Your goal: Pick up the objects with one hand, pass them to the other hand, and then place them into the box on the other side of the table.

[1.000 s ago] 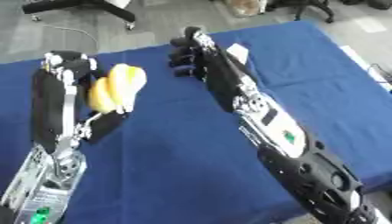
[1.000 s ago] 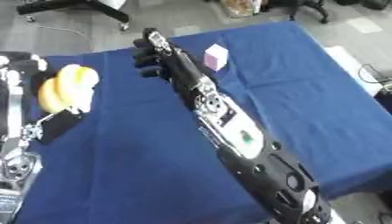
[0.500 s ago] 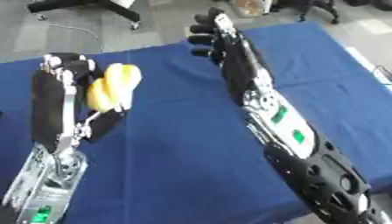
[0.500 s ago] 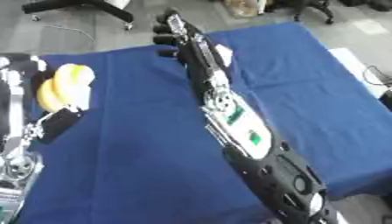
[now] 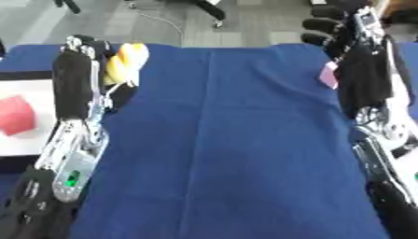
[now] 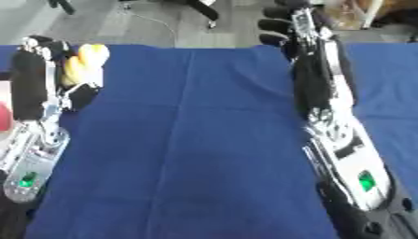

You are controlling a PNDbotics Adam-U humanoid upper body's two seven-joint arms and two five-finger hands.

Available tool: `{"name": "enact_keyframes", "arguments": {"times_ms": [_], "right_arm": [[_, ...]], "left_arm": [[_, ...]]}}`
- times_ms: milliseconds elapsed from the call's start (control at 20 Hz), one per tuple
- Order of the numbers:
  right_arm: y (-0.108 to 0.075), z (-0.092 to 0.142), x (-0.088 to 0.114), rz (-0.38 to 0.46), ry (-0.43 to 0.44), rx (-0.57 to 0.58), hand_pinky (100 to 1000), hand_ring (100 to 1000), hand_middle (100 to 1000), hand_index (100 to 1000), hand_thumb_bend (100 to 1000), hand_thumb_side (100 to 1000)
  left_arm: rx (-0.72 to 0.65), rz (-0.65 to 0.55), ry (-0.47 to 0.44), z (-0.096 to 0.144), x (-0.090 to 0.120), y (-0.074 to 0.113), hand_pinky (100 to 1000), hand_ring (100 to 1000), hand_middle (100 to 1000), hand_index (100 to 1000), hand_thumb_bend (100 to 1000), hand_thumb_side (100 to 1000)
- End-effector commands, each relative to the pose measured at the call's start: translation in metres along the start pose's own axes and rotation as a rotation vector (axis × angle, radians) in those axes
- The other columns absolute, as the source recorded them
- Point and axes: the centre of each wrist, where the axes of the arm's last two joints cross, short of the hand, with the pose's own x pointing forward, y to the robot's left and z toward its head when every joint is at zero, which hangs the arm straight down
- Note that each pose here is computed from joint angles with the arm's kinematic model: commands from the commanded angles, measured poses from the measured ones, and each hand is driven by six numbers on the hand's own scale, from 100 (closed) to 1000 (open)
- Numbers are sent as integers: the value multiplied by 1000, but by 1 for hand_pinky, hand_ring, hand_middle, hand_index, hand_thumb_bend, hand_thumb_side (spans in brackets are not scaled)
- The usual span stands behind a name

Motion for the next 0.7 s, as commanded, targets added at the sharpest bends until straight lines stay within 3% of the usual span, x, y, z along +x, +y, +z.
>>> {"name": "enact_keyframes", "arguments": {"times_ms": [50,400,550,600,650,700], "right_arm": [[-6,-3,1,33,-14,11,729,720,655,782,100,782],[-8,-2,-5,55,2,22,728,719,652,782,100,787],[-8,-2,-6,60,5,25,727,719,651,782,100,787],[-8,-2,-6,62,5,26,727,719,651,782,100,787],[-8,-2,-7,63,6,27,727,719,651,781,100,788],[-8,-2,-7,64,6,28,727,719,651,781,100,788]], "left_arm": [[67,-165,94,-23,-33,23,310,230,100,232,213,100],[-60,-475,354,-37,-103,24,319,243,105,249,181,100],[-167,-584,467,-35,-133,16,343,277,110,319,162,100],[-205,-612,501,-34,-141,13,362,291,120,346,171,100],[-252,-634,536,-32,-148,9,452,351,189,422,273,100],[-307,-649,569,-30,-155,5,466,362,208,436,306,100]]}}
